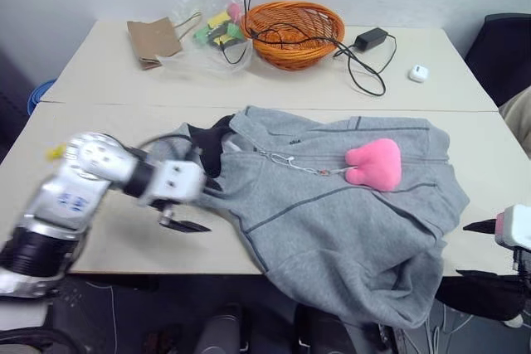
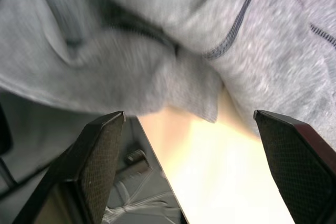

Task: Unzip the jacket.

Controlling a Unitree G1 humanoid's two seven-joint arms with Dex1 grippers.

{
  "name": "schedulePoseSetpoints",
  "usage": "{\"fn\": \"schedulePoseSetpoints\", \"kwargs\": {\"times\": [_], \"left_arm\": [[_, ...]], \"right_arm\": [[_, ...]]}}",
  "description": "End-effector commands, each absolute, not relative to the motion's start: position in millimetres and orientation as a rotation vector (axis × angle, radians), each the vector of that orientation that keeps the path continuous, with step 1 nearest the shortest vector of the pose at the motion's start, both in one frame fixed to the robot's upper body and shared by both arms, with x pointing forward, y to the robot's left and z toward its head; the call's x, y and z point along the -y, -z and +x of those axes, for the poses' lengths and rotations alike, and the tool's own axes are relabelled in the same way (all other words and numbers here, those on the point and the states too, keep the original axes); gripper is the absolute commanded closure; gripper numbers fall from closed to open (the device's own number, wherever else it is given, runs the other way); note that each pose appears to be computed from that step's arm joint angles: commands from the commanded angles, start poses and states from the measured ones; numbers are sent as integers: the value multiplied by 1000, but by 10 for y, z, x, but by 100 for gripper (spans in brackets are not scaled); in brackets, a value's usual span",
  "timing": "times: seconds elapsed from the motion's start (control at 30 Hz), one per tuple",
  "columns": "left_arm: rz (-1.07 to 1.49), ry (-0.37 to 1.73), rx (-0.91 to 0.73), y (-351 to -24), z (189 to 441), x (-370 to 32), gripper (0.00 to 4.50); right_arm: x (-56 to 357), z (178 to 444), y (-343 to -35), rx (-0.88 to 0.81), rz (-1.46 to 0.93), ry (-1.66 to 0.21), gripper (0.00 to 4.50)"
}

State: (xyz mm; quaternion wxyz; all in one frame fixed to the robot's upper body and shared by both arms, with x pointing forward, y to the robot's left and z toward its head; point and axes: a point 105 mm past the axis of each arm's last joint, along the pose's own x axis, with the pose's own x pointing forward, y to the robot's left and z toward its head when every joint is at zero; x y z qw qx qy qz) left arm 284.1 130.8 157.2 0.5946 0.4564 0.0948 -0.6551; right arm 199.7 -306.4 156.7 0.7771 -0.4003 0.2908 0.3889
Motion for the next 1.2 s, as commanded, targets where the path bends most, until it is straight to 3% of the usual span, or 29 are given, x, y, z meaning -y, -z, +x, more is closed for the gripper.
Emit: {"fn": "schedulePoseSetpoints", "kwargs": {"times": [0.03,0.3,0.43,0.63,0.8,0.83,0.87,1.07,1.2], "left_arm": [[1182,1495,-114,-1504,2994,-1099,29],[1174,1569,-55,-1289,3019,-840,29],[1162,1596,-88,-1200,2981,-867,112],[1173,1581,-137,-1102,2972,-1015,299],[1199,1548,-197,-1072,3000,-1298,449],[1186,1554,-205,-1075,2974,-1338,450],[1165,1569,-215,-1073,2929,-1367,450],[1134,1619,-270,-1034,2740,-1488,450],[1055,1667,-313,-1026,2620,-1506,450]], "right_arm": [[3075,2138,-1548,-595,-970,-861,39],[2936,2494,-1437,-520,-1018,-911,39],[2913,2576,-1368,-528,-1027,-944,39],[2888,2478,-1383,-564,-1011,-1033,234],[2814,2211,-1418,-617,-928,-1130,406],[2800,2115,-1392,-642,-909,-1154,440],[2788,2026,-1358,-661,-894,-1170,446],[2634,1696,-1216,-691,-798,-1176,446],[2667,1759,-1178,-654,-867,-1071,446]]}}
